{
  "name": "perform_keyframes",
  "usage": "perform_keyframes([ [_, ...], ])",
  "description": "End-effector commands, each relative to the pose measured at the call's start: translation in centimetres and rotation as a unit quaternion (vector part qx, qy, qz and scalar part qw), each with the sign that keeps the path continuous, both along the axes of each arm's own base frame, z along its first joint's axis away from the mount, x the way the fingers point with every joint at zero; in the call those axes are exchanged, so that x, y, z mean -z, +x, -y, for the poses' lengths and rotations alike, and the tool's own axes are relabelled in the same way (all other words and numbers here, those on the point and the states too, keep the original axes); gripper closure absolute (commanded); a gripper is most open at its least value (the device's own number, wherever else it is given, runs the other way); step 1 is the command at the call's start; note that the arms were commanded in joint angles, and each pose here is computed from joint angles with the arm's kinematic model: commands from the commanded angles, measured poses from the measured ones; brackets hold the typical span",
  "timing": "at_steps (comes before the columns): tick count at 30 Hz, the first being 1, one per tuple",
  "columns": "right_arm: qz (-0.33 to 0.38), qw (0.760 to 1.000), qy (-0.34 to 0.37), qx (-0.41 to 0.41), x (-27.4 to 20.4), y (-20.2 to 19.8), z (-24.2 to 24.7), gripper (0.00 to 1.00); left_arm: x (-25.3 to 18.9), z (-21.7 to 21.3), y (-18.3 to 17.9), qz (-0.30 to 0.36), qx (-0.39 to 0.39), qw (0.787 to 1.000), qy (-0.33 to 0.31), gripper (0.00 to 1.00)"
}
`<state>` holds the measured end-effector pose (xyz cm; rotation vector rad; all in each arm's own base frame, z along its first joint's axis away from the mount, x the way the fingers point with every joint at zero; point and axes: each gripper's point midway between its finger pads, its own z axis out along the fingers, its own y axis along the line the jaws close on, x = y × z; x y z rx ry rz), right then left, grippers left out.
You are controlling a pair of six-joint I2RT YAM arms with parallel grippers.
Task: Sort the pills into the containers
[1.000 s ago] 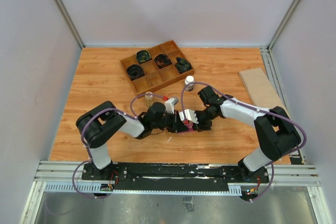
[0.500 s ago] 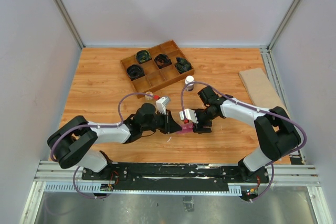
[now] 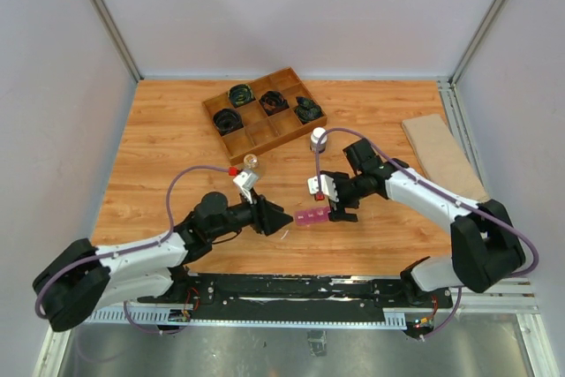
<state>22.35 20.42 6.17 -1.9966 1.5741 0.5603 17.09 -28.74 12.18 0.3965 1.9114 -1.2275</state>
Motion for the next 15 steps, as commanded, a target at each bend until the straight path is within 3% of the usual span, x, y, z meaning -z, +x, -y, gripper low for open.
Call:
perform_keyframes([
  [1, -0.002, 0.999, 0.044, 0.008, -3.0, -0.3, -0.2, 0.15, -4.4, -1.3, 0.2, 0.100, -0.022, 0.993, -0.061, 0.35],
  [7, 0.004, 0.996, 0.090, 0.022, -6.1, -0.6, 0.1, 0.15, -9.1, -4.2, 0.1, 0.205, -0.070, 0.970, -0.114, 0.07],
  [15, -0.004, 0.988, 0.136, 0.078, -11.2, 0.0, 0.8, 0.14, -13.0, -5.1, 0.5, 0.244, -0.088, 0.961, -0.097, 0.03],
])
